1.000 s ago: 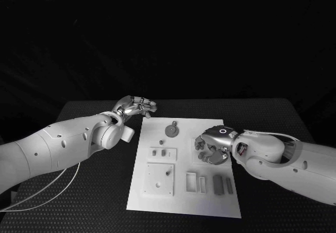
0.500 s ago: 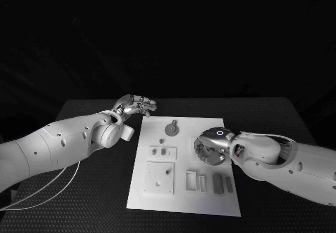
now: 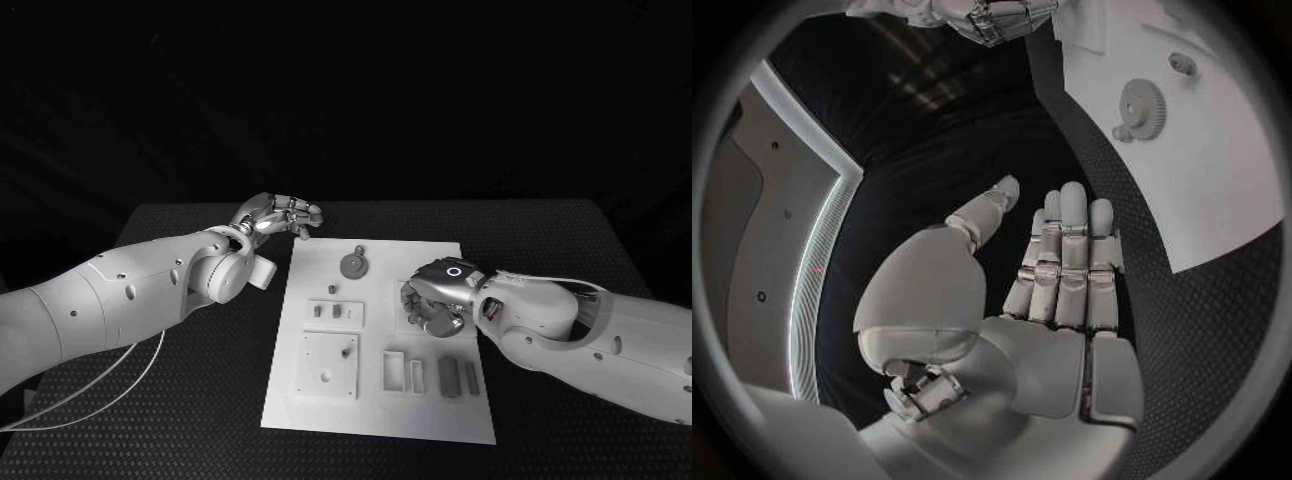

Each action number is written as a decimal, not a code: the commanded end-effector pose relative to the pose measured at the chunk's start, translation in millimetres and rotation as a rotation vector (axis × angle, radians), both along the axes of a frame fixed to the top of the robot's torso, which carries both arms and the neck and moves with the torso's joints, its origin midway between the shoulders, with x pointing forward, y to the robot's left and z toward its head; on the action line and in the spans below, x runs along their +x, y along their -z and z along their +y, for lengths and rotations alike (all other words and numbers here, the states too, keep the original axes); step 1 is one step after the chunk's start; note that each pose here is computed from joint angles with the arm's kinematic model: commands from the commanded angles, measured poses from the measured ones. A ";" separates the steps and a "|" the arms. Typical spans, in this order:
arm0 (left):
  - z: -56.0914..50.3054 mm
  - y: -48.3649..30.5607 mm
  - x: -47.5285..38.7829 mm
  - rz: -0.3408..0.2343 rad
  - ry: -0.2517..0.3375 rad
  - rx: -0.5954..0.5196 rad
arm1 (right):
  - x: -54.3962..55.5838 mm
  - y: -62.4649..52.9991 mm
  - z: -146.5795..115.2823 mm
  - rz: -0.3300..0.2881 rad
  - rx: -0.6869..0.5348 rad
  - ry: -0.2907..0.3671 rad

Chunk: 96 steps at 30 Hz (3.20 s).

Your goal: Assemble the parts on the task board

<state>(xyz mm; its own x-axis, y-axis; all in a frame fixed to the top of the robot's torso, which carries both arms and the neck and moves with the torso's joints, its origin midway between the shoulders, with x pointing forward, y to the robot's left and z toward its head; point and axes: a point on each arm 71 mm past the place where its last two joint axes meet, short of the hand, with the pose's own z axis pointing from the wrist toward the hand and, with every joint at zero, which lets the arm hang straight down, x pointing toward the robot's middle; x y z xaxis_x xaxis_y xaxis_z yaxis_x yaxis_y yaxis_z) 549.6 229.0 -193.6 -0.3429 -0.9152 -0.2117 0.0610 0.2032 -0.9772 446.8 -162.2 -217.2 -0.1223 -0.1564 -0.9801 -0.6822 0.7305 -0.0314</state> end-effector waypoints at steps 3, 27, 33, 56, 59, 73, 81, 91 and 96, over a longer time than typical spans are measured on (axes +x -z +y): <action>-1.7 -0.9 -0.2 -0.003 0.013 -0.012 | -2.5 -4.8 2.9 -0.064 0.020 -0.012; -4.2 0.1 1.8 0.000 0.013 -0.014 | -29.7 -36.9 62.2 -0.072 0.232 -0.156; -7.0 0.8 3.0 0.001 0.017 -0.014 | -40.7 -27.1 97.7 -0.035 0.253 -0.227; -14.8 1.2 3.4 0.003 0.032 -0.018 | -63.2 28.9 134.3 0.064 0.210 -0.286; -15.2 1.2 3.4 0.003 0.033 -0.018 | -63.0 31.2 133.8 0.068 0.201 -0.285; -14.9 1.3 3.3 0.005 0.033 -0.018 | -65.8 43.1 131.7 0.090 0.182 -0.278; -14.3 1.3 3.3 0.005 0.033 -0.018 | -63.7 43.7 128.9 0.069 0.168 -0.268; -13.5 1.3 3.3 0.005 0.032 -0.017 | -63.6 41.8 126.7 0.044 0.176 -0.261; -13.5 1.4 3.3 0.005 0.032 -0.017 | -63.7 41.6 125.8 0.041 0.176 -0.259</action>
<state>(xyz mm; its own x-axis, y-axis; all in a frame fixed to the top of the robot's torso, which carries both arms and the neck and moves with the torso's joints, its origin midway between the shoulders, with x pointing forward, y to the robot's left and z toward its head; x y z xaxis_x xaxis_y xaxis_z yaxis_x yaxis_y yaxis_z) 553.3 217.4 -195.7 -0.3603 -0.9102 -0.2044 0.0589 0.1965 -0.9787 382.6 -35.2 -257.8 -0.1588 -0.0050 -0.9873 -0.8464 0.5156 0.1336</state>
